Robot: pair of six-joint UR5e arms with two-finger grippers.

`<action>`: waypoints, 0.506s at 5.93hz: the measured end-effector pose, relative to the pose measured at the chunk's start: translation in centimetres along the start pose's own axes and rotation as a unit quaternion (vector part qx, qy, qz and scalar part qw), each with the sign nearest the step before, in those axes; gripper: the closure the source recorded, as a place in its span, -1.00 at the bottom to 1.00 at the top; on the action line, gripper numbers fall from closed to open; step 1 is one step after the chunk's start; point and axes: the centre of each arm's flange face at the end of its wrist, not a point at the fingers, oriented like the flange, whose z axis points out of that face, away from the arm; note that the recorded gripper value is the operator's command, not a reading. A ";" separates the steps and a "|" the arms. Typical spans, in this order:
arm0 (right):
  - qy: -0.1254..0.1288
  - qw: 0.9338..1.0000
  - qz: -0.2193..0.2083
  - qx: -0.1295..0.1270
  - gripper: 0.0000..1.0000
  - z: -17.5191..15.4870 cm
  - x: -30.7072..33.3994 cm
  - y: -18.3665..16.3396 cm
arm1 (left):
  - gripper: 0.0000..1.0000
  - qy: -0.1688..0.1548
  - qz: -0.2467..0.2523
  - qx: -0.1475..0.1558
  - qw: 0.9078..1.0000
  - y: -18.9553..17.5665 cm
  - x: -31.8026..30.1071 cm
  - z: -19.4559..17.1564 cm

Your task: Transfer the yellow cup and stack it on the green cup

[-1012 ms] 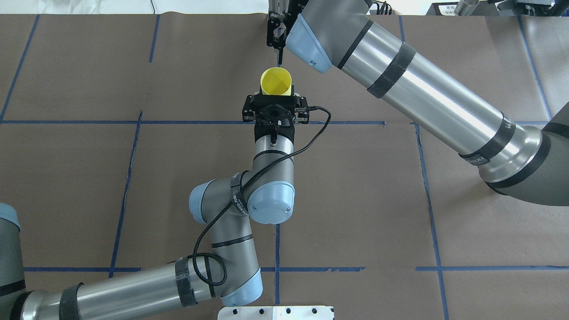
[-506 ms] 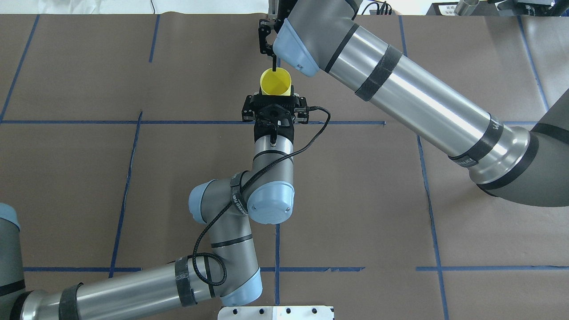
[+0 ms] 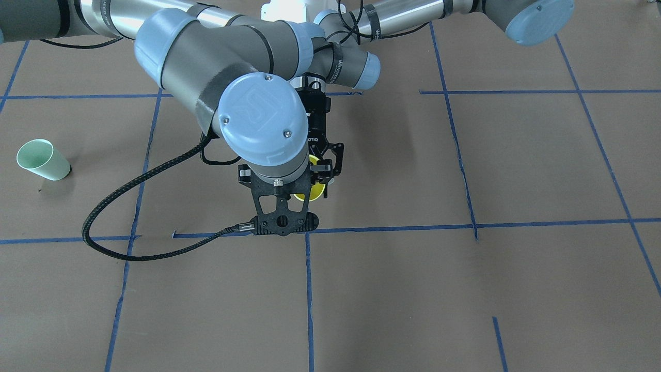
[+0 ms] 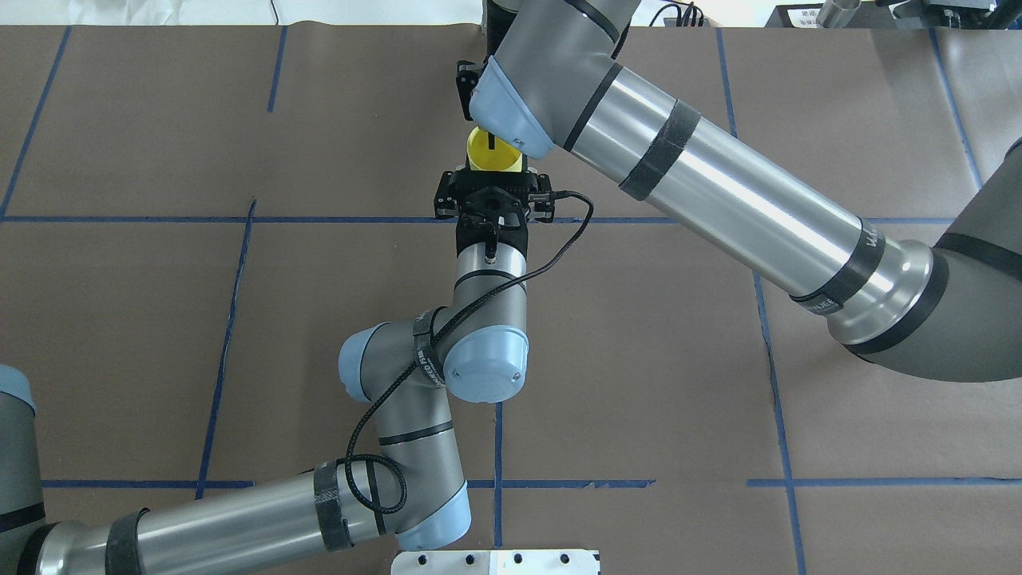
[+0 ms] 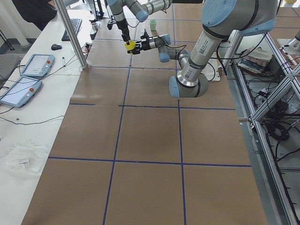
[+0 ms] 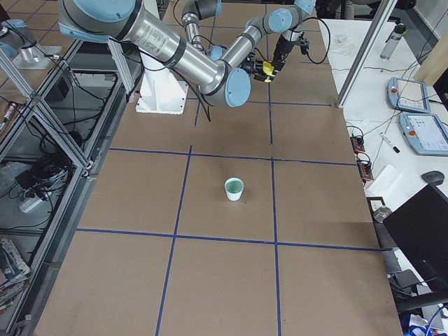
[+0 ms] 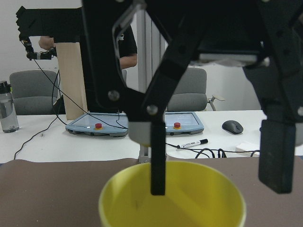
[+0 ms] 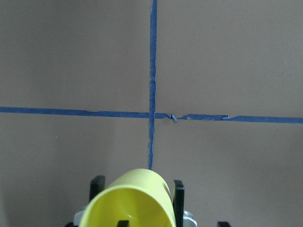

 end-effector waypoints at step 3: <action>0.024 1.000 -0.010 -0.010 -0.01 0.5 -0.6 0.8 | 0.03 0.001 -0.001 0.000 1.000 -0.1 0.0 -0.1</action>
